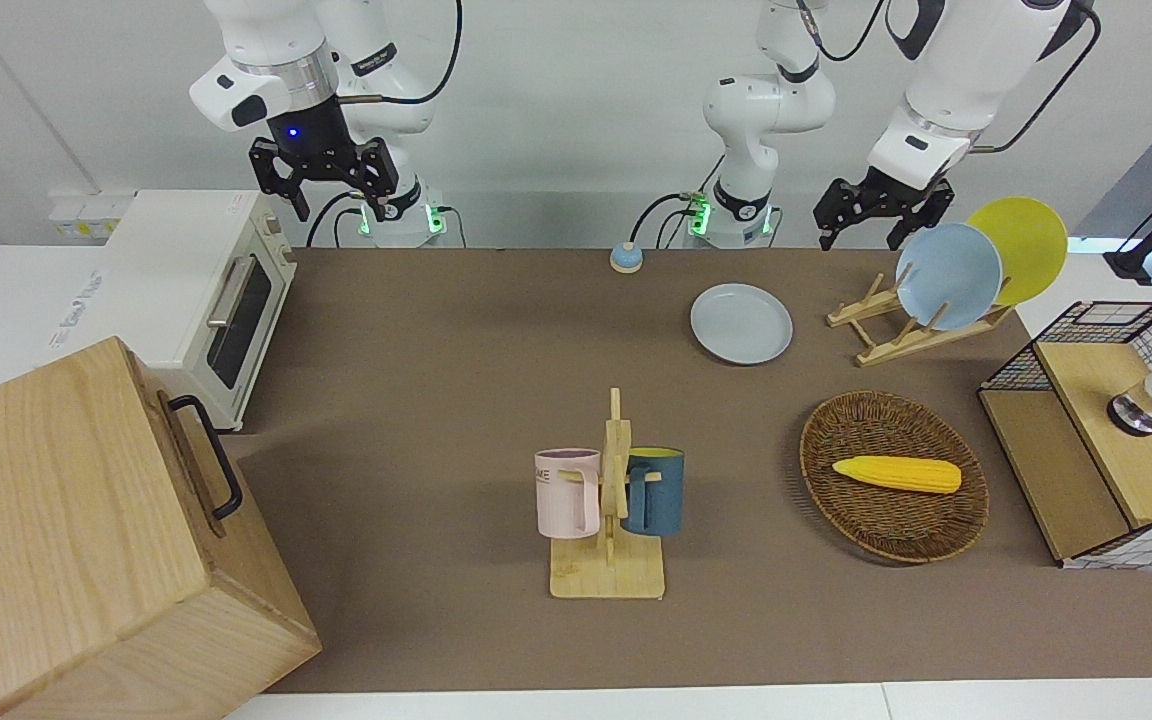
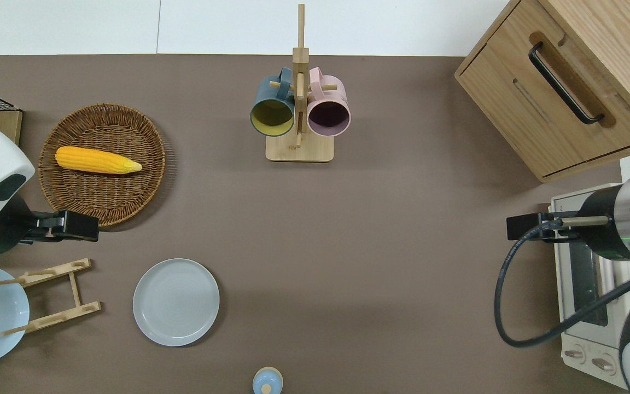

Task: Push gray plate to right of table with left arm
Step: 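Move the left gripper down beside the gray plate's edge nearest the basket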

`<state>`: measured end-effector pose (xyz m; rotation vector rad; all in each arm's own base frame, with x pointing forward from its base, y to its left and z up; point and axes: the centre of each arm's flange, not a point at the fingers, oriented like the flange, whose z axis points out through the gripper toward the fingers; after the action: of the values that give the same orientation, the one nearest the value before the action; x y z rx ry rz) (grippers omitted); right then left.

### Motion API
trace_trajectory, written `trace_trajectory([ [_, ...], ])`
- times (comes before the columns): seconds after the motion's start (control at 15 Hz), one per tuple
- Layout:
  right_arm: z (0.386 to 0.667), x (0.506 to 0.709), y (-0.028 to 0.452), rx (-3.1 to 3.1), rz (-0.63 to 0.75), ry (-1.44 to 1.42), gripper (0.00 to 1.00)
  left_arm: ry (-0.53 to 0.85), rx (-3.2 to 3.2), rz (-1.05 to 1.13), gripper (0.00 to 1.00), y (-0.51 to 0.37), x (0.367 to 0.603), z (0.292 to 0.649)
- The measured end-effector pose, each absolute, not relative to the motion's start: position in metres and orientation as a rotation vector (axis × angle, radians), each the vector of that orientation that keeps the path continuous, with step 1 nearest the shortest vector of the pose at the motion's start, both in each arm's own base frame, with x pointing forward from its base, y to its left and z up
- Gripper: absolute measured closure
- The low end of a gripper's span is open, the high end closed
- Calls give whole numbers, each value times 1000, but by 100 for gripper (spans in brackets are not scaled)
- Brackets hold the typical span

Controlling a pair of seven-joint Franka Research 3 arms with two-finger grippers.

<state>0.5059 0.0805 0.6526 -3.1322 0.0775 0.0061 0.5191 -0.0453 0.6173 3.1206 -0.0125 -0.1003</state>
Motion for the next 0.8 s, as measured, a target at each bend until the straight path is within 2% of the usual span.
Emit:
trace_trajectory([
  [0.2, 653, 506, 80, -3132, 6, 78, 0, 23, 3120, -138, 0, -31, 519, 610],
  [0.4, 653, 506, 80, -3132, 6, 78, 0, -12, 3116, -189, 0, -26, 518, 596],
  [0.8, 653, 506, 80, -3132, 6, 78, 0, -6, 3087, -395, 0, -1, 508, 529],
])
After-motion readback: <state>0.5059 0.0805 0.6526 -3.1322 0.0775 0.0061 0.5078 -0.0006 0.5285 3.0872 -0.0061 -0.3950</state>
